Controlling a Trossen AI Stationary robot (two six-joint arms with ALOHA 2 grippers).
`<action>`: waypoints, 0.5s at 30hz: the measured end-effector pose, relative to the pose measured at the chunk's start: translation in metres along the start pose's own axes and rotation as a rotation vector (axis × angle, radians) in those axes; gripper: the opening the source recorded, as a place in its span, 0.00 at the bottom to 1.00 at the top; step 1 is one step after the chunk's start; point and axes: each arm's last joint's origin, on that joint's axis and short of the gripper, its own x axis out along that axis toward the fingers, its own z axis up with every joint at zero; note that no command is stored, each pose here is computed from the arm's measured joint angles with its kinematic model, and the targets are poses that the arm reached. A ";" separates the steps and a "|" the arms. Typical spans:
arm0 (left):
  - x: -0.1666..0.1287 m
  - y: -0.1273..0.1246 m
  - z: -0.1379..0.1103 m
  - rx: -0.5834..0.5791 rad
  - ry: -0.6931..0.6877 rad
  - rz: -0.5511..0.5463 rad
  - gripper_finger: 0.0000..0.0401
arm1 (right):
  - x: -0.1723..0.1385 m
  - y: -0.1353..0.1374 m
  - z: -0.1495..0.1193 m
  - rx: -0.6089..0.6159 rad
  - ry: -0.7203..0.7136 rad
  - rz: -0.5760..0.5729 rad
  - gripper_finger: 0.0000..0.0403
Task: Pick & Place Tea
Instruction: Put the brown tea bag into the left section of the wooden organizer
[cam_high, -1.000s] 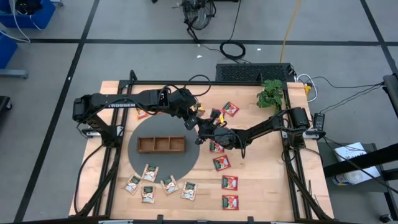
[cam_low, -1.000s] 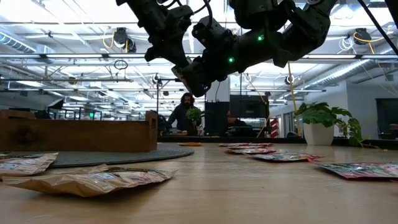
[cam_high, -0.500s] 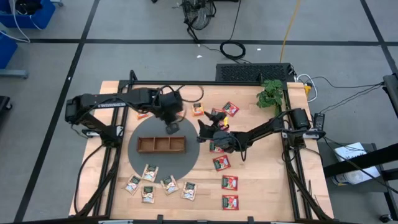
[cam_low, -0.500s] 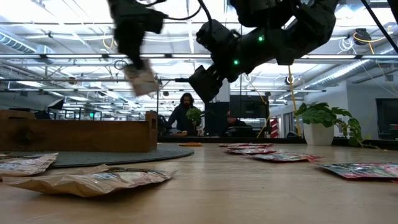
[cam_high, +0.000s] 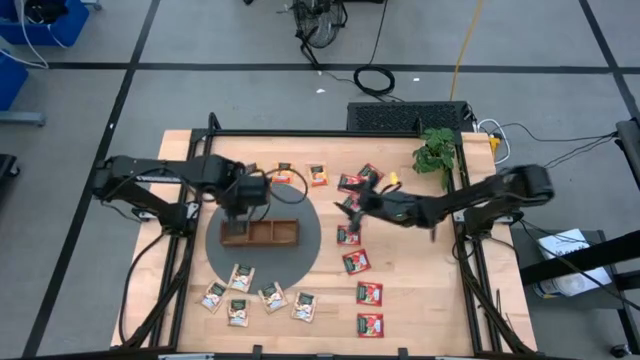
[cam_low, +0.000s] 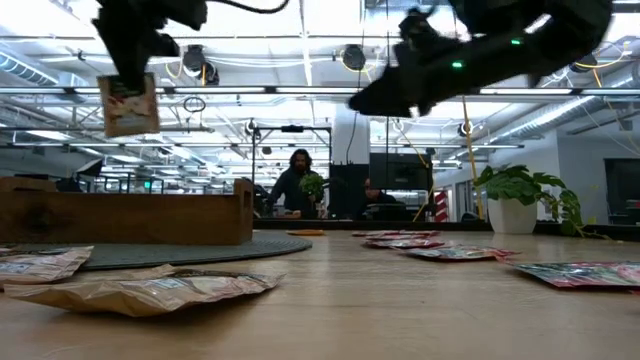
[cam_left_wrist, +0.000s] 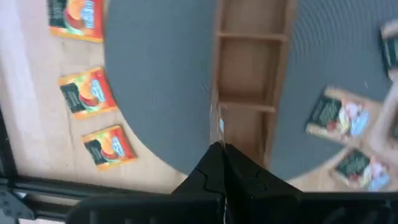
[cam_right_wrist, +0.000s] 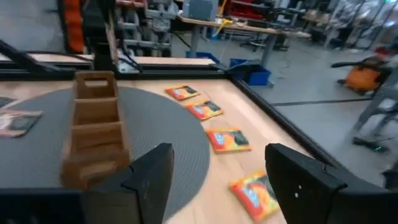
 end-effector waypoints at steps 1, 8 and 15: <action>0.002 -0.002 -0.002 0.023 0.018 -0.002 0.00 | -0.008 -0.005 -0.002 0.010 -0.016 0.011 0.58; 0.029 -0.016 -0.011 0.155 0.131 -0.037 0.00 | -0.064 -0.030 -0.013 0.120 -0.220 0.008 0.57; 0.060 -0.017 -0.019 0.165 0.212 -0.061 0.00 | -0.089 -0.040 -0.019 0.160 -0.315 0.032 0.55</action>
